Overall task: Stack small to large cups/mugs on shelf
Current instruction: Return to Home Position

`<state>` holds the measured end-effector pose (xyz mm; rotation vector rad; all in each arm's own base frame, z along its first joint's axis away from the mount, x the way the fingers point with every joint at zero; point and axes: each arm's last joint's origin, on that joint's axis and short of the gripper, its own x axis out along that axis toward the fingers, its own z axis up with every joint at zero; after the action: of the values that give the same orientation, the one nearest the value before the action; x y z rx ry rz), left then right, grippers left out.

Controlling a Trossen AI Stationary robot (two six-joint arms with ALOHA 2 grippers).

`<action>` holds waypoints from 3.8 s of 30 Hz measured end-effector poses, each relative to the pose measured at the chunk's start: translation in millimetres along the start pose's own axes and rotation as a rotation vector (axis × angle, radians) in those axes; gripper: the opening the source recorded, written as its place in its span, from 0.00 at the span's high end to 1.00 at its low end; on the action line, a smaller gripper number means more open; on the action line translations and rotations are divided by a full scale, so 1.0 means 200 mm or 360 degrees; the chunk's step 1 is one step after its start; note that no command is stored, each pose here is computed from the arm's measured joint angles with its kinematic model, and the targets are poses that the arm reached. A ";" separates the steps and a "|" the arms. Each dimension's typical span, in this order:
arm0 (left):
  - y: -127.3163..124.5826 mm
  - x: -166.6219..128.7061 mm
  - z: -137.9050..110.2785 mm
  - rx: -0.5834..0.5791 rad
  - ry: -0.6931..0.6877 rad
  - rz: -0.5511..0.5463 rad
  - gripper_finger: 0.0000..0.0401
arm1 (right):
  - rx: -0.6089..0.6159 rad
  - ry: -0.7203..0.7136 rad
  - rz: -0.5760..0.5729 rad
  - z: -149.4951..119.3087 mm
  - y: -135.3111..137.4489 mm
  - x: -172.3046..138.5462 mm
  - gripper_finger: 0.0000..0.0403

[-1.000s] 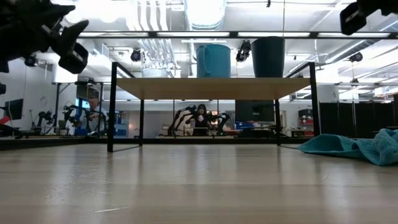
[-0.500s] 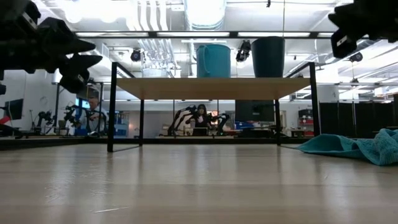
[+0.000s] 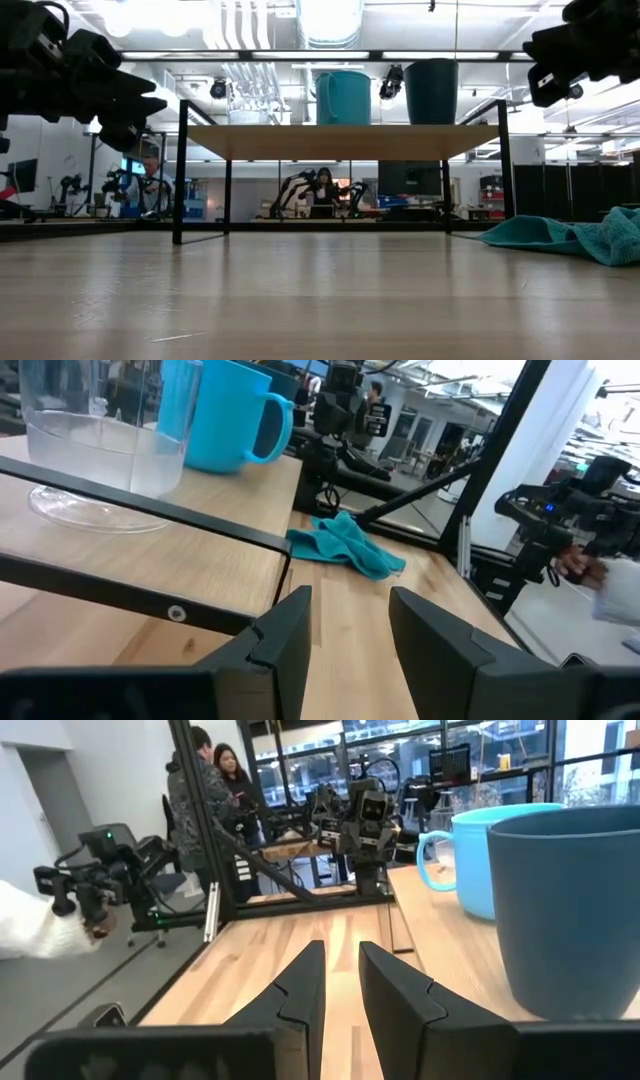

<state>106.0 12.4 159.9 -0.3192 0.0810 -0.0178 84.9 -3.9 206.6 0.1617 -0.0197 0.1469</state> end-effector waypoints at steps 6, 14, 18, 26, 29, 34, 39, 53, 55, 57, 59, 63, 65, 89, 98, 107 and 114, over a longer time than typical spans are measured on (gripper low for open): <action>0.00 0.00 0.01 0.0018 -0.0046 -0.0013 0.69 | -0.0017 0.0008 -0.0002 -0.05 -0.01 0.01 0.85; 0.00 0.00 0.01 0.0019 -0.0054 -0.0009 0.69 | -0.0032 -0.0084 0.0014 -0.14 -0.04 0.05 0.85; 0.00 0.00 0.01 0.0019 -0.0055 -0.0009 0.69 | -0.0005 -0.0052 0.0008 -0.17 -0.05 0.05 0.85; 0.00 0.00 0.01 0.0019 -0.0053 -0.0004 0.69 | 0.0006 -0.0015 0.0001 -0.18 -0.05 0.05 0.85; 0.00 0.00 0.01 0.0016 -0.0041 0.0001 0.69 | 0.0007 -0.0012 0.0001 -0.18 -0.05 0.05 0.85; 0.00 0.01 0.00 0.0002 -0.0016 0.0008 0.69 | 0.0008 -0.0011 0.0001 -0.18 -0.05 0.05 0.85; 0.00 0.01 0.00 -0.0002 -0.0004 0.0011 0.69 | 0.0008 -0.0010 0.0001 -0.18 -0.05 0.05 0.85; 0.00 0.01 0.00 -0.0003 0.0000 0.0013 0.69 | 0.0008 -0.0009 0.0000 -0.18 -0.05 0.05 0.85; 0.00 0.01 0.00 -0.0003 0.0000 0.0013 0.69 | 0.0008 -0.0009 0.0000 -0.18 -0.05 0.05 0.85; 0.00 0.01 0.00 -0.0003 0.0000 0.0013 0.69 | 0.0008 -0.0009 0.0000 -0.18 -0.05 0.05 0.85; 0.00 0.01 0.00 -0.0004 0.0003 0.0013 0.69 | 0.0008 -0.0009 0.0000 -0.18 -0.05 0.05 0.85; 0.00 0.01 0.00 -0.0004 0.0002 0.0013 0.69 | 0.0008 -0.0009 0.0000 -0.18 -0.05 0.05 0.85; 0.00 0.01 0.00 -0.0004 0.0002 0.0013 0.69 | 0.0008 -0.0008 0.0000 -0.18 -0.05 0.05 0.85; 0.00 0.01 0.00 -0.0005 0.0006 0.0014 0.69 | 0.0008 -0.0008 0.0000 -0.18 -0.05 0.05 0.85; 0.00 0.01 0.00 -0.0005 0.0005 0.0013 0.69 | 0.0008 -0.0009 0.0000 -0.18 -0.05 0.05 0.85; 0.00 0.01 0.00 -0.0005 0.0006 0.0013 0.69 | 0.0008 -0.0009 0.0000 -0.18 -0.05 0.05 0.85; 0.00 0.01 0.00 -0.0005 0.0005 0.0013 0.69 | 0.0008 -0.0009 0.0000 -0.18 -0.05 0.05 0.85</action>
<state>108.7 13.0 159.2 -0.3217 0.0854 -0.0103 97.0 -5.7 169.8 0.1671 -0.0251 0.1464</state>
